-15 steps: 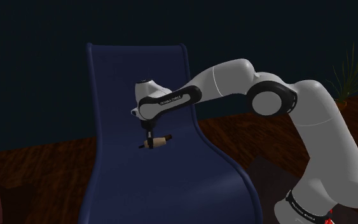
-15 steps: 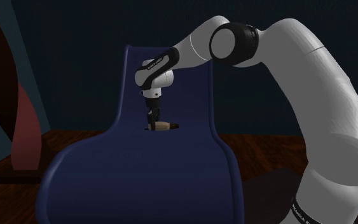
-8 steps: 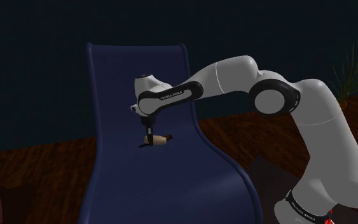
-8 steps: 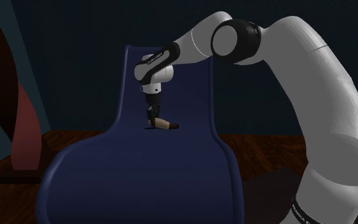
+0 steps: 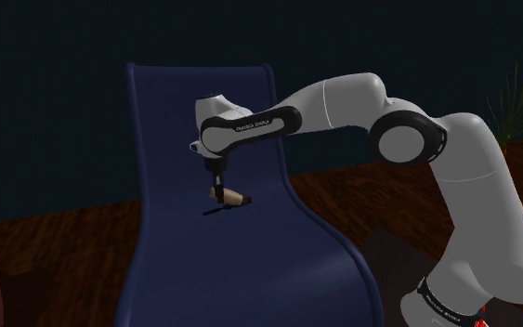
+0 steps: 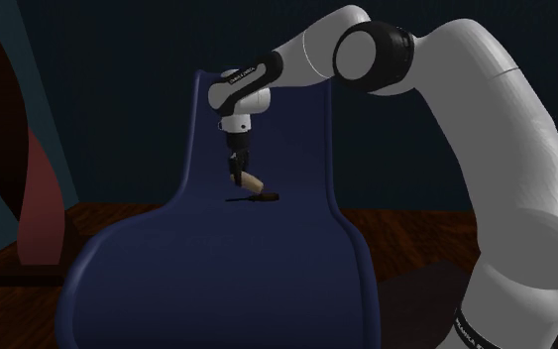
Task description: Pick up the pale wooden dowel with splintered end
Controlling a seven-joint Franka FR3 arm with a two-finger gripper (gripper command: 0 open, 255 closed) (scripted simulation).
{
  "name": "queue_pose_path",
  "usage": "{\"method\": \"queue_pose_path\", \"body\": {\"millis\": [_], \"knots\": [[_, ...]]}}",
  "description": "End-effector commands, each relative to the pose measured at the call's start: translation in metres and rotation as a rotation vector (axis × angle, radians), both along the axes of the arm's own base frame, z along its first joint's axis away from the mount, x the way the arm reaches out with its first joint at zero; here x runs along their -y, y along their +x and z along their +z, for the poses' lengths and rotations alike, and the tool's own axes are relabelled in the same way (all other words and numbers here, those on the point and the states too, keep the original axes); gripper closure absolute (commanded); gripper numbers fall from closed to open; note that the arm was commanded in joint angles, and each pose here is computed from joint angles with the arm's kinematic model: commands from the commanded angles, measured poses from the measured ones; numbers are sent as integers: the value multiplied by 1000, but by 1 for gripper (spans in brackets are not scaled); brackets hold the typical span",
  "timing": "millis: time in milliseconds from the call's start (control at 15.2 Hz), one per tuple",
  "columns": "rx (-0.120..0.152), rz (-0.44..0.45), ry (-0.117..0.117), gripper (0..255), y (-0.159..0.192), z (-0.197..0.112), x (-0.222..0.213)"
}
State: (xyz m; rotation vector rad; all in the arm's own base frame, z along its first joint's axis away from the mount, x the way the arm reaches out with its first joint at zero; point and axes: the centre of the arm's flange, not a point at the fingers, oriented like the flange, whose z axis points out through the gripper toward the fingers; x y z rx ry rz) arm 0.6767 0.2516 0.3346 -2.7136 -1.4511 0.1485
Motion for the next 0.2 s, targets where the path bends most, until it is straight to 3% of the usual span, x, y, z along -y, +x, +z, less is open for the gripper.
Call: {"method": "queue_pose_path", "body": {"millis": [0, 132], "knots": [[0, 0, 0, 255, -1, 10, 0], [0, 0, 0, 255, -1, 11, 0]]}}
